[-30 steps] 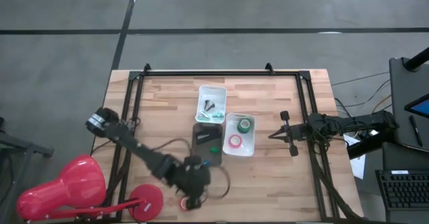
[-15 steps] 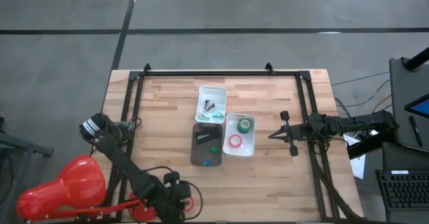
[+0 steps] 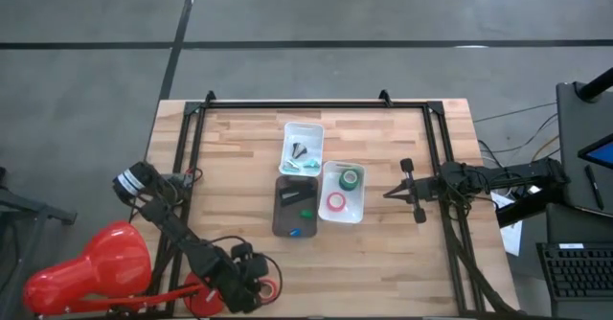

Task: Pick and place Stapler, Stapler remover, tape
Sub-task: Put the orange tape into the bottom white bin

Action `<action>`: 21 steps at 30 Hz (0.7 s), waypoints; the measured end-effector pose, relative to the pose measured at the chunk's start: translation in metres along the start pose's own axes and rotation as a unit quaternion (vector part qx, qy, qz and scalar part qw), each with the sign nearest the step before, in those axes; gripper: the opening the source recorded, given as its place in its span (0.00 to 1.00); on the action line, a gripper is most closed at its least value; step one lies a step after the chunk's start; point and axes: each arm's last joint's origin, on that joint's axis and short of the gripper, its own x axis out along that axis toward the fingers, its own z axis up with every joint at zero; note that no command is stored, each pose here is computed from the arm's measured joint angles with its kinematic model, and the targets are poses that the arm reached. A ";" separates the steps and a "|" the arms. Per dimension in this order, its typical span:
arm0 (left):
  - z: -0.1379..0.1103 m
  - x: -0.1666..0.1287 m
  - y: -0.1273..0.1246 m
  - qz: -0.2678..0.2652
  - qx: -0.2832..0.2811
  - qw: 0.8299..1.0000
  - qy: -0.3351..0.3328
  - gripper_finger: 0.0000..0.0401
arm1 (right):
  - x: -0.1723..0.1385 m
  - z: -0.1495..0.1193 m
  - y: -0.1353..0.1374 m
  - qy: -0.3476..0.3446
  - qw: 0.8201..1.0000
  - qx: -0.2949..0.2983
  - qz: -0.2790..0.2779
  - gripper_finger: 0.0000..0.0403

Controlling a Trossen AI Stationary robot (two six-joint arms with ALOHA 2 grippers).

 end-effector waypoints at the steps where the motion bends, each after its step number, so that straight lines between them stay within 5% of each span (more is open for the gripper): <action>1: -0.001 0.001 0.002 0.002 0.000 1.000 0.001 0.34 | 0.000 0.000 0.000 0.000 1.000 0.000 0.000 0.02; 8: -0.001 0.004 0.004 0.006 0.007 1.000 -0.015 0.32 | 0.000 0.000 0.000 0.000 1.000 0.000 0.000 0.02; 17: -0.002 0.014 0.003 0.004 0.004 1.000 -0.021 0.09 | 0.000 0.000 0.000 0.000 1.000 0.000 0.000 0.02; 21: 0.003 0.013 0.001 0.006 0.006 0.999 -0.053 0.09 | 0.000 0.000 0.000 0.000 1.000 0.000 0.000 0.02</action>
